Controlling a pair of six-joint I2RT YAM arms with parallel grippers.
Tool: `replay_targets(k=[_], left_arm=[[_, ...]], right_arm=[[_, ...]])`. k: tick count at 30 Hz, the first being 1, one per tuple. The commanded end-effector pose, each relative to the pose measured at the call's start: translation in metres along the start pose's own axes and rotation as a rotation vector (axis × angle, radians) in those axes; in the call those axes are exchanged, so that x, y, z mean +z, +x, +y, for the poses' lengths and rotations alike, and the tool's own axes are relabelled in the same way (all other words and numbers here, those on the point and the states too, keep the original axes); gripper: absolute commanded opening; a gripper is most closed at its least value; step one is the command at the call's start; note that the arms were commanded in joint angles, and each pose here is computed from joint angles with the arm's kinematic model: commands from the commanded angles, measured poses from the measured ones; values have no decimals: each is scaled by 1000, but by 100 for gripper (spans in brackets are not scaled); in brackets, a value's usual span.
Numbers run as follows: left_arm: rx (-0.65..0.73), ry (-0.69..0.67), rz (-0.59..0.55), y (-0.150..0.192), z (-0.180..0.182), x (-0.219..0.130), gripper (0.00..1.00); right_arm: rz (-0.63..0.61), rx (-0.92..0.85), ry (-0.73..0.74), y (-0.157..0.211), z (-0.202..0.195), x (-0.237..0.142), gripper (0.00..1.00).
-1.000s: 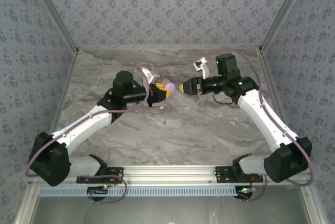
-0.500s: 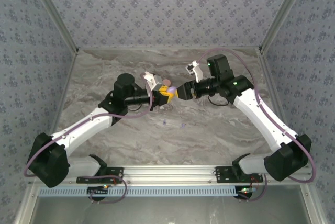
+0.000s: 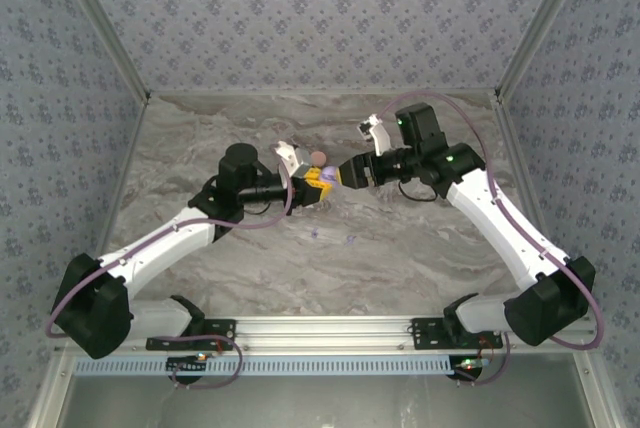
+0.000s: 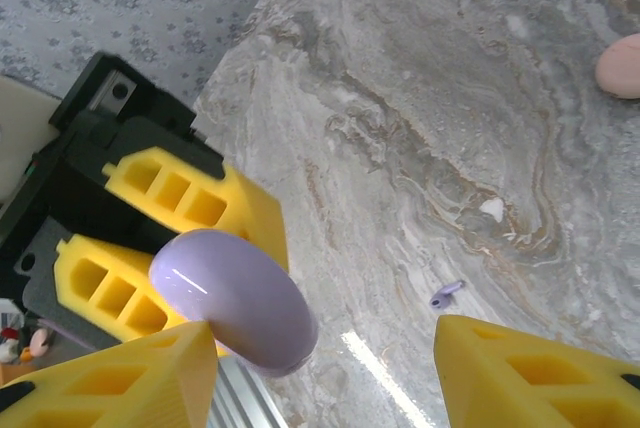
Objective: Insert wireless bluetooth earbuds into charging case
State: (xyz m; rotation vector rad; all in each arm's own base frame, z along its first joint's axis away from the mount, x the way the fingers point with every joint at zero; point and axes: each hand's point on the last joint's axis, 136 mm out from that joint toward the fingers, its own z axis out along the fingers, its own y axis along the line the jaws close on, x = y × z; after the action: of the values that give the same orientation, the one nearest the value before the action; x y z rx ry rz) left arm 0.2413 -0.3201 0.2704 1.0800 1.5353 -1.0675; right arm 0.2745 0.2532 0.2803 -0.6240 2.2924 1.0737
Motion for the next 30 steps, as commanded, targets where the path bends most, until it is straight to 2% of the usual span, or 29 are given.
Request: replay_targets(k=[1,9,15,21,30], left_arm=[[65,96,-58,-19,-25,-4,20],[12,72,-65,-17,-18,-1,20],[-82,18,-96,-13,7,-2,20],[-117,-34,-122,-11,24,-8,20],[-161,-80,-132,-6,28,-17,20]], right_arm=[[-60,24,91,-16,-14,-11,61],[-67,38,119,-15,-19,-15,62],[-64,96,245,-6,-49,-25,62],[51,180,315,33,-76,-17,62],[281,290,330,115,-93,29,58]])
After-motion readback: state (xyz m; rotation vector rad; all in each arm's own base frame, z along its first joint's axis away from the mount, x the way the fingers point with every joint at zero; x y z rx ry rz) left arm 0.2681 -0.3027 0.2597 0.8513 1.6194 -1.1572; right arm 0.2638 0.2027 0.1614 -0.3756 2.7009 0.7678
